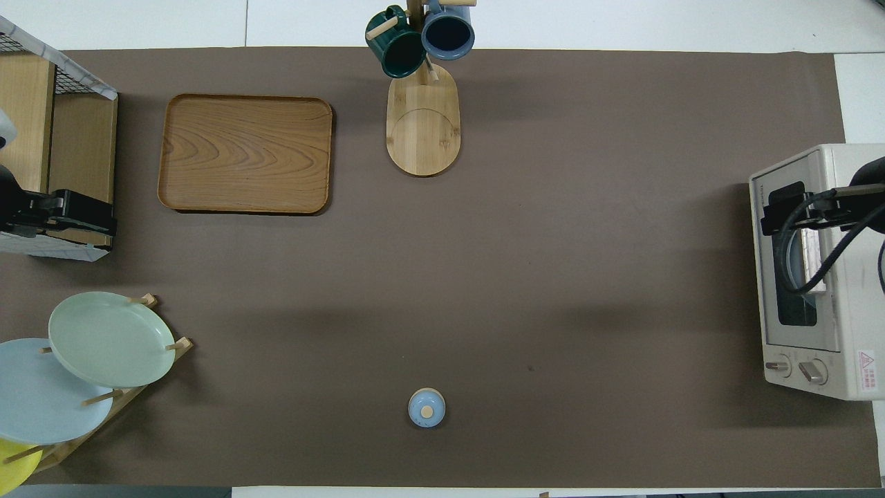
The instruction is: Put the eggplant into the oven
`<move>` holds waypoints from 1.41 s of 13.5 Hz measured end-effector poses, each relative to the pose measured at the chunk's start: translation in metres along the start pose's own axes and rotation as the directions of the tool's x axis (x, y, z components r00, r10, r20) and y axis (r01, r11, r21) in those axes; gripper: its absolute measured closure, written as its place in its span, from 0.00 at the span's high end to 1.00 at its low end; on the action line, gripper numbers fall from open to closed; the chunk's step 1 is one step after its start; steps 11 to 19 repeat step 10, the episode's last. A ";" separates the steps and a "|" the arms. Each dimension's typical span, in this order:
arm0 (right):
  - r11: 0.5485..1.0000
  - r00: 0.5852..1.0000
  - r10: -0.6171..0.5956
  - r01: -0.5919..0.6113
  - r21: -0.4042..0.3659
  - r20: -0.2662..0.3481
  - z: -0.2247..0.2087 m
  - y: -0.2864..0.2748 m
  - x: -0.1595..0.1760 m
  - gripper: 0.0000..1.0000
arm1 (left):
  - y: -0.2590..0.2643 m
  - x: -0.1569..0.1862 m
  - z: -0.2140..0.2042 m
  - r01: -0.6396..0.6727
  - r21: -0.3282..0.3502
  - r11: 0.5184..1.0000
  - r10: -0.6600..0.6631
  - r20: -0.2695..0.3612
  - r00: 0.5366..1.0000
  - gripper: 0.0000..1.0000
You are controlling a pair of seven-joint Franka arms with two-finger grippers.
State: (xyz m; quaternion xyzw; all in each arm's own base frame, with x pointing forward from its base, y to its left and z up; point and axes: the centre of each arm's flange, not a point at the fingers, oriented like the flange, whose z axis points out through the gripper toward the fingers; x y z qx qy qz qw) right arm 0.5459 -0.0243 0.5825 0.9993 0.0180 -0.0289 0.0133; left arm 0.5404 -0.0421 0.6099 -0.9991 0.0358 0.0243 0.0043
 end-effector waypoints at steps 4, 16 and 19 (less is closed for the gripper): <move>1.000 1.000 0.006 -0.006 0.000 0.002 0.000 0.000 0.000 1.00 | 0.000 0.000 0.000 0.000 0.000 1.000 0.000 0.000 1.000 1.00; 1.000 1.000 0.009 -0.009 0.000 -0.001 -0.002 0.000 0.000 1.00 | 0.000 0.000 0.000 0.000 0.000 1.000 0.000 0.000 1.000 1.00; 1.000 1.000 0.009 -0.009 0.000 -0.001 -0.002 0.000 0.000 1.00 | 0.000 0.000 0.000 0.000 0.000 1.000 0.000 0.000 1.000 1.00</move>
